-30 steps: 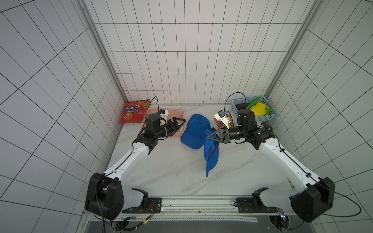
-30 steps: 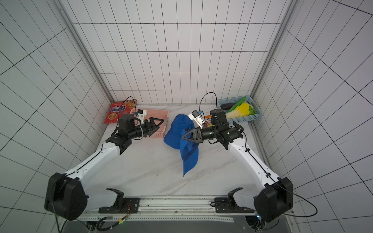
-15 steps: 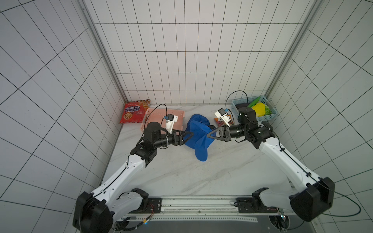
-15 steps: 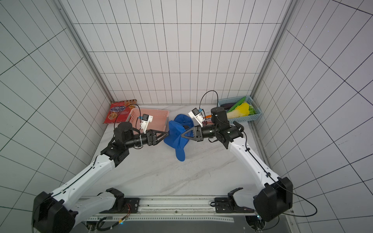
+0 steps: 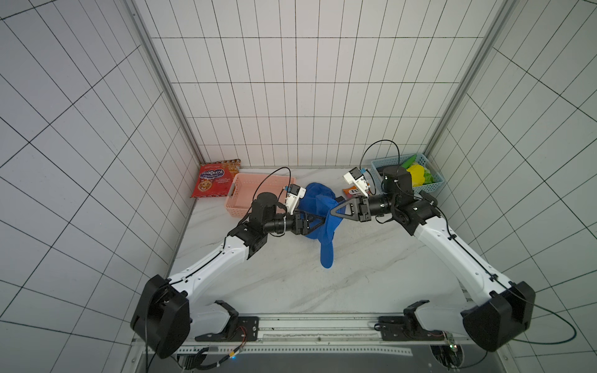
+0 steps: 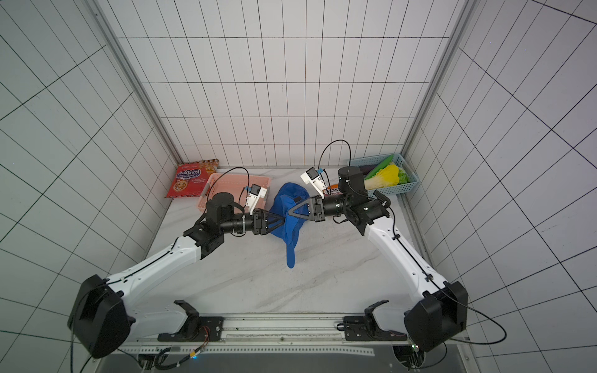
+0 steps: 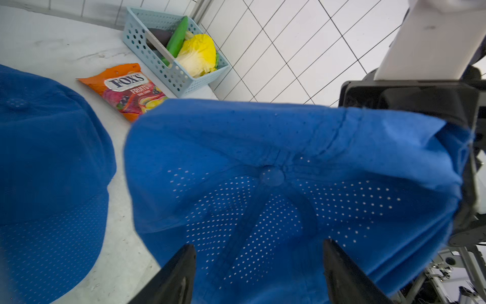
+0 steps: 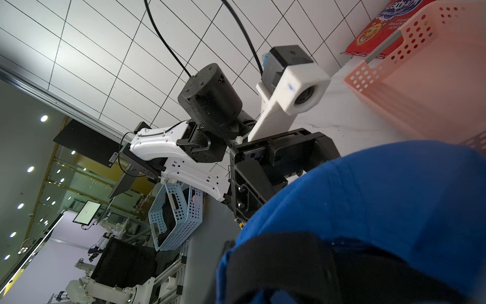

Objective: Turn the baseball cap inside out
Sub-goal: Turn over the baseball cap.

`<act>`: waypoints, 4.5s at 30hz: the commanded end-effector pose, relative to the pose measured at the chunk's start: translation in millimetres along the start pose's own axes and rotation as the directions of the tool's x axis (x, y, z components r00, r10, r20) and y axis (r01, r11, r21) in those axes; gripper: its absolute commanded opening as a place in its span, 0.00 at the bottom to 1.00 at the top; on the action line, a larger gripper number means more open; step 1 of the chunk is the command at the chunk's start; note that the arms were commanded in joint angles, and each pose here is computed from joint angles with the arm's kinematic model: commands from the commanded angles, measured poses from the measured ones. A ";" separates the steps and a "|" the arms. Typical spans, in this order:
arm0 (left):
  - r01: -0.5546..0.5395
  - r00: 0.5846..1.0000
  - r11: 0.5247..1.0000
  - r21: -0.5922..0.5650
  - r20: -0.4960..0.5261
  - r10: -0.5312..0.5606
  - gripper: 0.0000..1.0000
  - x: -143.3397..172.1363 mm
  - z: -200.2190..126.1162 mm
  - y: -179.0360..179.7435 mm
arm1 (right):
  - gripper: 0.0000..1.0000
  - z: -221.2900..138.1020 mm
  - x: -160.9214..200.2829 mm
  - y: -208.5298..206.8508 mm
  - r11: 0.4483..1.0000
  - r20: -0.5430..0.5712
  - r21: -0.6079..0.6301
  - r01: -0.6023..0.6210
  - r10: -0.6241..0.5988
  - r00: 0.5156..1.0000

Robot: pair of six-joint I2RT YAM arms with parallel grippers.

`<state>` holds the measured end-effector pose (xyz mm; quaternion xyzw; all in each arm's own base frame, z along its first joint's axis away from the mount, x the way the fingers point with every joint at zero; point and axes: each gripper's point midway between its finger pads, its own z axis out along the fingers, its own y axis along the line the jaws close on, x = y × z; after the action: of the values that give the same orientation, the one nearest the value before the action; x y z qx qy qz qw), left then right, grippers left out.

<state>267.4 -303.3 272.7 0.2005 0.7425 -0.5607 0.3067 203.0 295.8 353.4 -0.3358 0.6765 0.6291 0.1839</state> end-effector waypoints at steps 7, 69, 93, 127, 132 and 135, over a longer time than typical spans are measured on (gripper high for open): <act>0.042 0.996 0.984 0.171 0.066 -0.054 0.82 -36.9 24.2 -23.4 | 0.02 -4.0 -14.1 17.5 0.998 0.021 -0.035 0.060 -0.059 0.998; -0.132 0.991 0.962 0.238 0.006 0.135 0.71 -21.6 39.8 -56.4 | 0.04 -30.7 -22.2 10.7 1.000 0.068 -0.020 0.001 0.001 0.998; -0.015 0.997 0.966 0.260 -0.073 0.036 0.82 8.3 38.0 -51.0 | 0.06 -36.7 -27.9 4.0 0.999 0.107 0.031 0.010 -0.013 0.994; -0.006 0.998 0.994 0.105 0.065 -0.001 0.00 -18.2 42.2 -26.8 | 0.36 -41.8 -20.5 -47.4 0.961 0.206 0.231 -0.152 0.104 0.973; -0.014 0.998 0.999 0.033 0.064 0.012 0.00 -14.6 33.5 -17.6 | 0.03 -51.3 -22.6 -61.8 0.939 0.244 0.298 -0.173 0.100 0.964; 0.012 0.996 1.000 -0.006 0.087 -0.012 0.00 -15.2 18.7 -4.9 | 0.00 -70.9 -28.7 -73.5 0.913 0.308 0.349 -0.209 0.098 0.946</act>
<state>274.3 -338.5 283.0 0.1827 0.7255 -0.5847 0.3137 272.3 250.7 329.2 -0.1728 0.7652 0.5640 0.2578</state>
